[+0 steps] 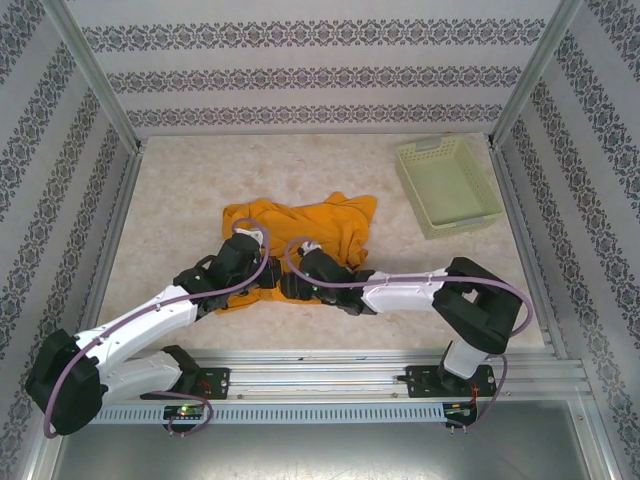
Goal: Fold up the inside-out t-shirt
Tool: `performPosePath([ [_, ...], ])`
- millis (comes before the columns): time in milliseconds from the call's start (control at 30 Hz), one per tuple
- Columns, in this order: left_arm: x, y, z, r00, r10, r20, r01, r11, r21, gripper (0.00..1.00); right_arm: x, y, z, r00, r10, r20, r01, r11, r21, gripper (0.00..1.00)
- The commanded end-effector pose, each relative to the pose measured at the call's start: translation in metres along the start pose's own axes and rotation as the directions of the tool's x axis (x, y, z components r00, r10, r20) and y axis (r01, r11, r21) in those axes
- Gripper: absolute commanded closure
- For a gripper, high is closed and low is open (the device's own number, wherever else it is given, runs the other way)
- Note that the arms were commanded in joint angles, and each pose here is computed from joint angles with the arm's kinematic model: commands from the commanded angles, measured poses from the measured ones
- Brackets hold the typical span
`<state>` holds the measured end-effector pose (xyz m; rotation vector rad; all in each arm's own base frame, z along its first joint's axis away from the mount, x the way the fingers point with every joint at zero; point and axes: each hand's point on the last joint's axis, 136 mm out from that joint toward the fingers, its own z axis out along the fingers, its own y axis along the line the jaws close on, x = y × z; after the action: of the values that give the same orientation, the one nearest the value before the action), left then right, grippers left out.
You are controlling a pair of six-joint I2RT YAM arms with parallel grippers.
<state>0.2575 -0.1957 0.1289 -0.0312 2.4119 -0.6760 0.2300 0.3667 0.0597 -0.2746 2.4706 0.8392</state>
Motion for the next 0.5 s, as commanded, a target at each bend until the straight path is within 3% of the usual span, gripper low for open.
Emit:
performPosePath([
  [0, -0.005, 0.017, 0.001, 0.998, -0.059, 0.039, 0.060, 0.998, -0.029, 0.96, 0.022, -0.012, 0.007, 0.999, -0.017, -0.041, 0.020, 0.997, 0.073, 0.46],
  [167, 0.004, 0.040, 0.006, 0.995, -0.093, 0.026, 0.095, 0.993, -0.076, 0.95, 0.030, -0.049, -0.002, 0.999, 0.010, -0.033, -0.003, 0.977, 0.215, 0.41],
  [333, 0.016, 0.050, 0.011, 0.996, -0.086, 0.002, 0.086, 0.992, -0.090, 0.89, 0.003, -0.070, -0.016, 0.999, 0.026, 0.041, -0.035, 0.965, 0.262, 0.57],
  [467, 0.029, 0.037, 0.018, 0.995, -0.039, -0.093, 0.037, 0.999, -0.021, 0.82, -0.028, -0.074, -0.023, 0.997, -0.014, 0.080, -0.010, 0.959, 0.285, 0.72],
])
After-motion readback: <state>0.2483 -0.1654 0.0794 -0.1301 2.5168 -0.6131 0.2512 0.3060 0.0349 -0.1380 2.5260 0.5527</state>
